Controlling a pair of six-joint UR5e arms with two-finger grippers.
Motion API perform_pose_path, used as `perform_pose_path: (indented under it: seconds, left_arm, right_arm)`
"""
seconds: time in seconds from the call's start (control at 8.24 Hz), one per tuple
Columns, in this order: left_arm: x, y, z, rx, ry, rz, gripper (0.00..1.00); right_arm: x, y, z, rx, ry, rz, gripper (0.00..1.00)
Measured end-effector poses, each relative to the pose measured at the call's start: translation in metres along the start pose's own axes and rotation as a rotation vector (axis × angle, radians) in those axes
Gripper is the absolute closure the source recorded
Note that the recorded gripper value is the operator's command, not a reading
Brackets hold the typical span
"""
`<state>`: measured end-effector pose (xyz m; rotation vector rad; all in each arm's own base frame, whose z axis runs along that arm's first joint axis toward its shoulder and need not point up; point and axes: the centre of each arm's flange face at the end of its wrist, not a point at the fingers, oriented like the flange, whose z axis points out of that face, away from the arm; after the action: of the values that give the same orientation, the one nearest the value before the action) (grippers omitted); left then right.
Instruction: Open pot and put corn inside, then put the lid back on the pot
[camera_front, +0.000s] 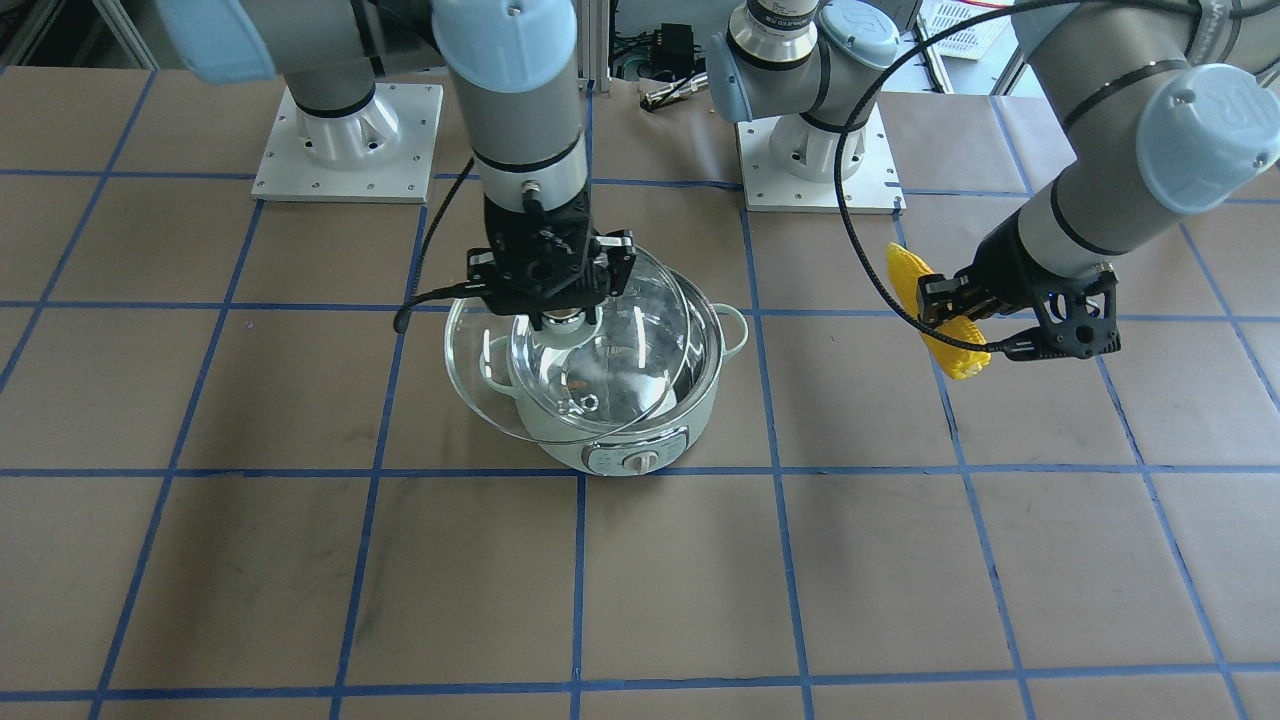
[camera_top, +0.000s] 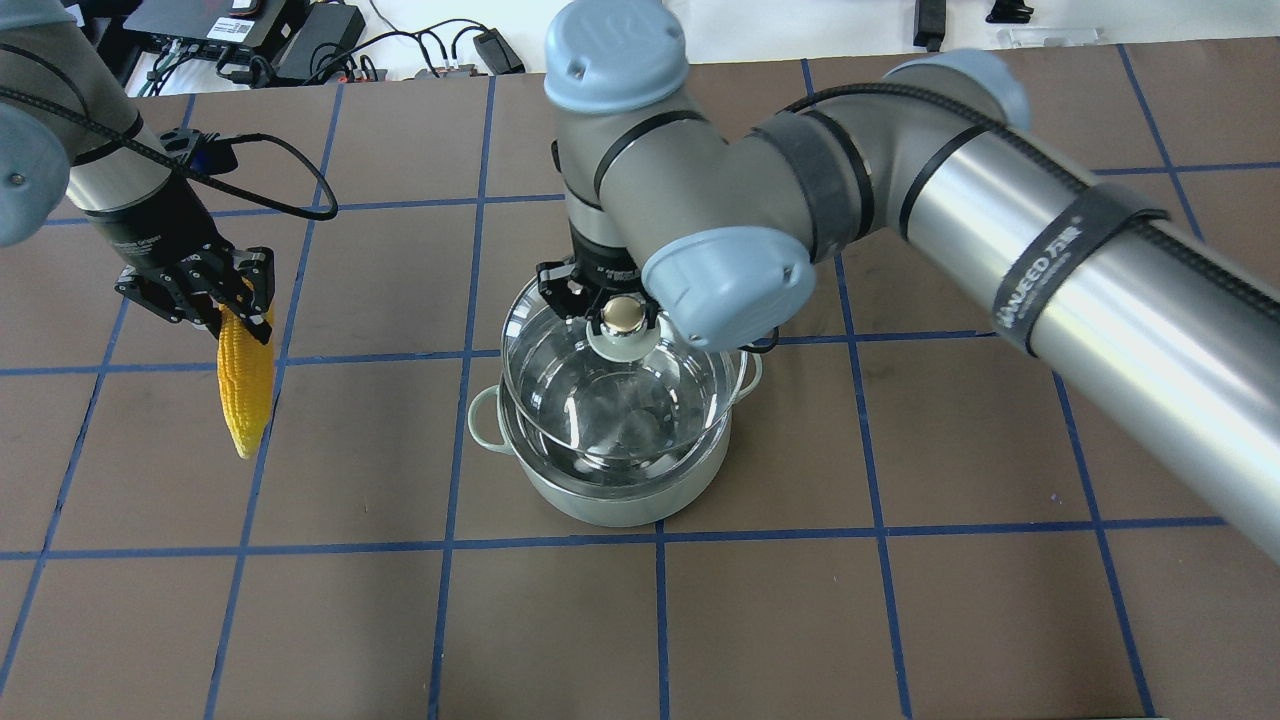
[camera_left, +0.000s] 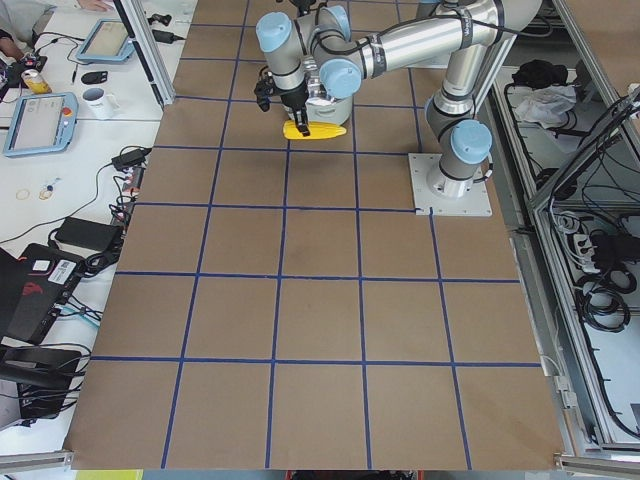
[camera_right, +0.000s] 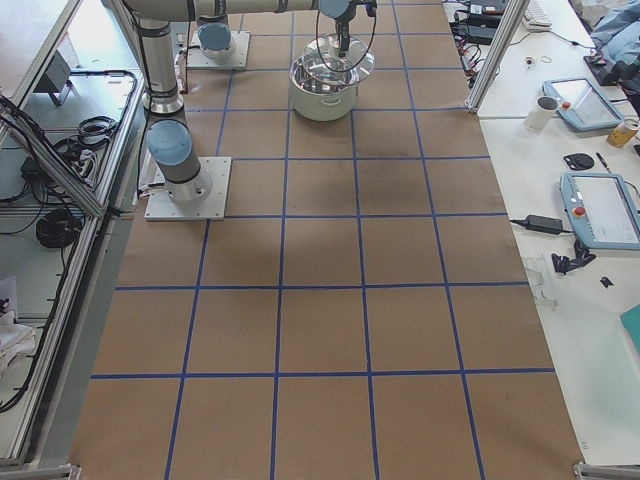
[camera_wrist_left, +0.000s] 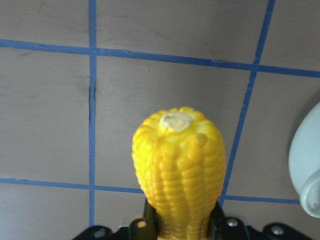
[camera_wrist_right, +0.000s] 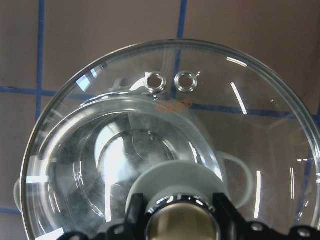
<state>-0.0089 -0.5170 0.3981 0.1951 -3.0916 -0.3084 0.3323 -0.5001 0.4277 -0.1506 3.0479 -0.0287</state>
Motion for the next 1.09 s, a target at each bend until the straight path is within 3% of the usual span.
perform_pose_path:
  seconds: [0.24,0.49,0.73,1.09]
  left_arm:
    - [0.061,0.024,-0.015,0.042,0.039,-0.022,1.00]
    - [0.128,0.049,-0.015,0.043,0.075,0.001,1.00]
    - [0.175,0.065,-0.005,0.012,0.132,0.026,1.00]
    - [0.220,0.073,0.018,-0.026,0.138,0.086,1.00]
  right_arm:
    - [0.082,-0.020,-0.044,-0.011,0.007,-0.038,1.00]
    - [0.178,-0.029,-0.067,-0.039,0.014,-0.062,1.00]
    - [0.258,-0.028,-0.074,-0.075,0.026,-0.100,1.00]
    - [0.318,-0.024,-0.069,-0.103,0.019,-0.140,1.00]
